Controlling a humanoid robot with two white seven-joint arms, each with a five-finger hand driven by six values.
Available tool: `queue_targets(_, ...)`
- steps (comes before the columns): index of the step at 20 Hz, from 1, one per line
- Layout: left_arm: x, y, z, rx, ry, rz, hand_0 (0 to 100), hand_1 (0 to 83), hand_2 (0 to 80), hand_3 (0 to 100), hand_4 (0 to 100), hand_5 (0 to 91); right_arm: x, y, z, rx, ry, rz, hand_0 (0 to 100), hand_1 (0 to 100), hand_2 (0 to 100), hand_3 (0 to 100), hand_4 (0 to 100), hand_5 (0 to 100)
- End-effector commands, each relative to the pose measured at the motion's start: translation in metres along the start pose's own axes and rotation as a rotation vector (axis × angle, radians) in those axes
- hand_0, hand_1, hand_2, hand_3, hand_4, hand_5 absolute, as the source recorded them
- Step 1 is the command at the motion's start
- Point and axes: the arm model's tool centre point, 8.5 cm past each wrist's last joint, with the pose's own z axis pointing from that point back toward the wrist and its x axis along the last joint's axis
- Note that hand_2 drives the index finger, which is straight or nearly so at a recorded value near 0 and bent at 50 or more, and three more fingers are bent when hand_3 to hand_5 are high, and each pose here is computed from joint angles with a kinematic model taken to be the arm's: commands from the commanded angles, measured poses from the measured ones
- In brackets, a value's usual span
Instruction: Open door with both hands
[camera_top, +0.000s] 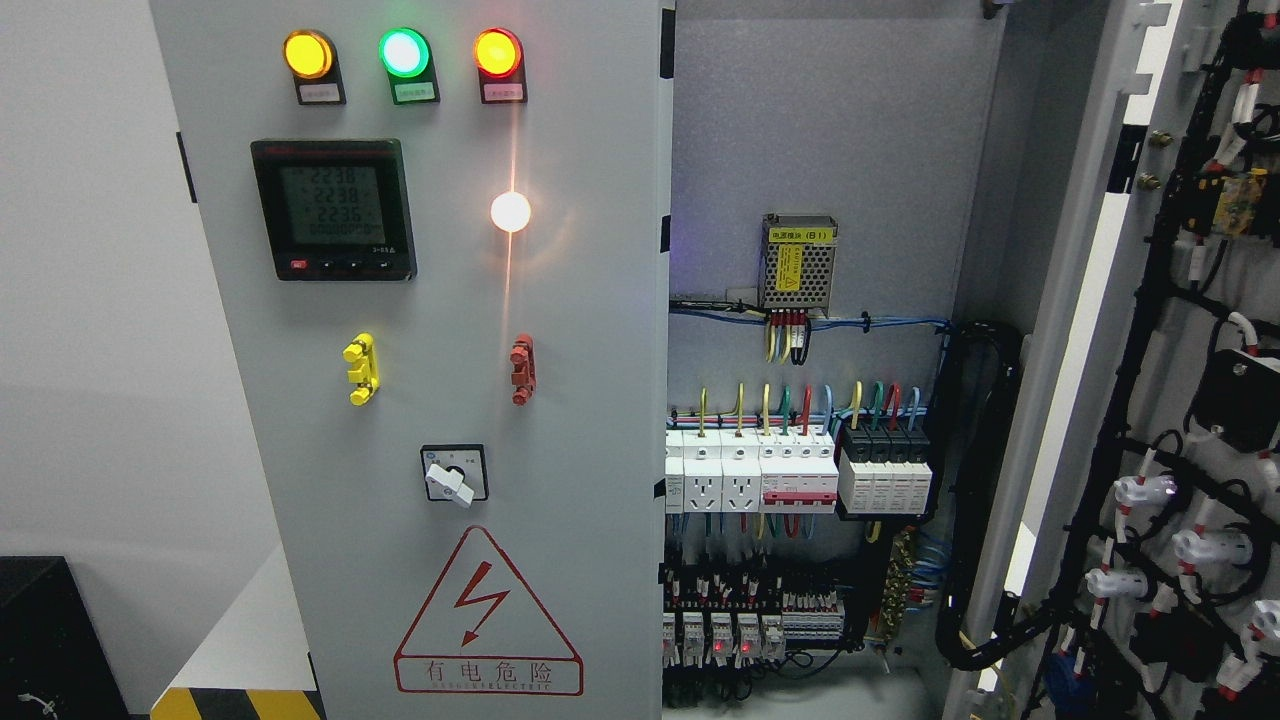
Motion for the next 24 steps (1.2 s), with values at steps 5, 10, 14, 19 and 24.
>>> queue_targets(5,0.015,-0.006,-0.003,-0.013,-0.039,-0.002,0,0.0,0.0,0,0,0.0,0.108,0.003,-0.048,0.061,-0.341,0.016,0,0,0,0,0,0)
queue_targets(10,0.016,-0.006,-0.004,-0.011,-0.039,-0.002,0,0.0,0.0,0,0,0.0,0.135,-0.001,-0.074,0.067,-0.405,0.042,0,0,0,0,0,0)
queue_targets(14,0.015,-0.005,-0.003,-0.009,-0.037,-0.004,0,0.0,0.0,0,0,0.0,0.158,-0.003,-0.091,0.071,-0.466,0.059,0,0,0,0,0,0)
queue_targets(19,0.014,-0.005,-0.003,-0.009,-0.036,-0.004,0,0.0,0.0,0,0,0.0,0.186,-0.004,-0.109,0.077,-0.546,0.081,0,0,0,0,0,0)
queue_targets(24,0.011,-0.005,-0.003,-0.009,-0.030,-0.001,0,0.0,0.0,0,0,0.0,0.208,-0.009,-0.130,0.054,-0.523,0.091,0,0,0,0,0,0)
